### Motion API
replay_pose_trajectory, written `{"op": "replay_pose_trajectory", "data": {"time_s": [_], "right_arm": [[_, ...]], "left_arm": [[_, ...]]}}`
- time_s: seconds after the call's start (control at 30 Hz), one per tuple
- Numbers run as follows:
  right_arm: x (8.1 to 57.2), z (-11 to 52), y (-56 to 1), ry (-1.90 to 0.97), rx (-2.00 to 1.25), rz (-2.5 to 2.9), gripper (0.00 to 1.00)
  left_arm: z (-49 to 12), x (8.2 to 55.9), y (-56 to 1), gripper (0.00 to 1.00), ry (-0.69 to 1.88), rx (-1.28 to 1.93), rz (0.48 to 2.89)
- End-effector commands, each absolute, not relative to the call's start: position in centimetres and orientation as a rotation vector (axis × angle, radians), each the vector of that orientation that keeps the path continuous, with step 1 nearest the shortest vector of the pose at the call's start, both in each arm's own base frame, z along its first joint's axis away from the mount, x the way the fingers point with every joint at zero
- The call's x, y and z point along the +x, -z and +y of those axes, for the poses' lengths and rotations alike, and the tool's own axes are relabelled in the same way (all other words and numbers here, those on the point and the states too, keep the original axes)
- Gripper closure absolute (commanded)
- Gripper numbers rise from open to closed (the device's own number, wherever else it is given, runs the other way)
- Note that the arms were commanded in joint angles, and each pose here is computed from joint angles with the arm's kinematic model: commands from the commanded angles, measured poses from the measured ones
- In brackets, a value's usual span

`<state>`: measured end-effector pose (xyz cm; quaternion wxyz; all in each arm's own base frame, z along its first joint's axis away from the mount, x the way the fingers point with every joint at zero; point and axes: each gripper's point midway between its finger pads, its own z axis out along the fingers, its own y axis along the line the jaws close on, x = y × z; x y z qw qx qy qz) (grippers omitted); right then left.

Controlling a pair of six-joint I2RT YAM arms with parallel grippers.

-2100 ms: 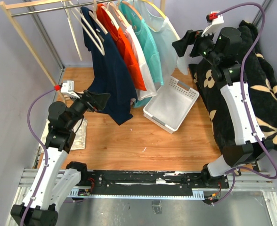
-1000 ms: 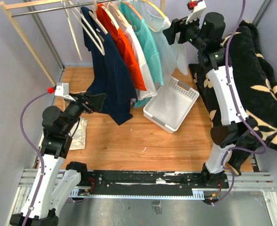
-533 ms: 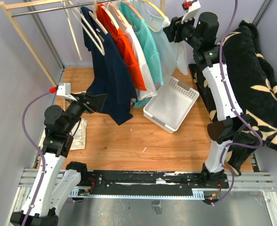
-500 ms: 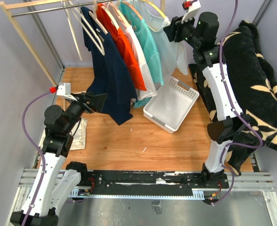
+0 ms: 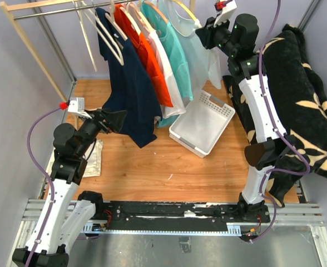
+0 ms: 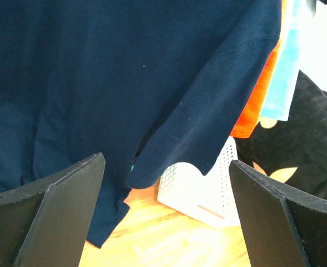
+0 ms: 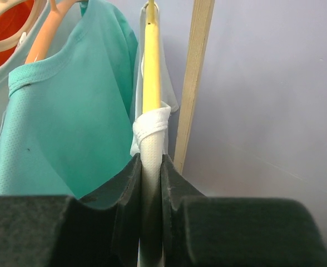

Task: Remove the t-shirt from the hanger
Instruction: Pick up the hanger from the clothesline.

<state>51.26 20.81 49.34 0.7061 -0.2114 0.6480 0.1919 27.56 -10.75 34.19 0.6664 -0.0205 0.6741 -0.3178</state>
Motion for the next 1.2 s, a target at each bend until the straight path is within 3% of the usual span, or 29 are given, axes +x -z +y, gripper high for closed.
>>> {"op": "replay_pose_trajectory", "data": {"time_s": [0.0,0.13,0.83,1.17], "right_arm": [[49.8,21.6,-52.3,-0.434,-0.486,1.352,0.92],[49.5,21.8,-53.2,-0.430,-0.474,1.319,0.99],[45.0,20.6,-60.9,-0.399,-0.369,1.036,0.99],[43.3,20.0,-59.5,-0.381,-0.377,1.081,0.99]], "left_arm": [[-10.6,27.4,-34.8,0.00,0.708,-0.034,1.487],[-10.6,27.2,-35.1,0.00,0.716,-0.036,1.480],[-10.9,26.5,-36.5,0.00,0.744,-0.014,1.452],[-11.0,25.8,-37.2,0.00,0.755,-0.007,1.437]]}}
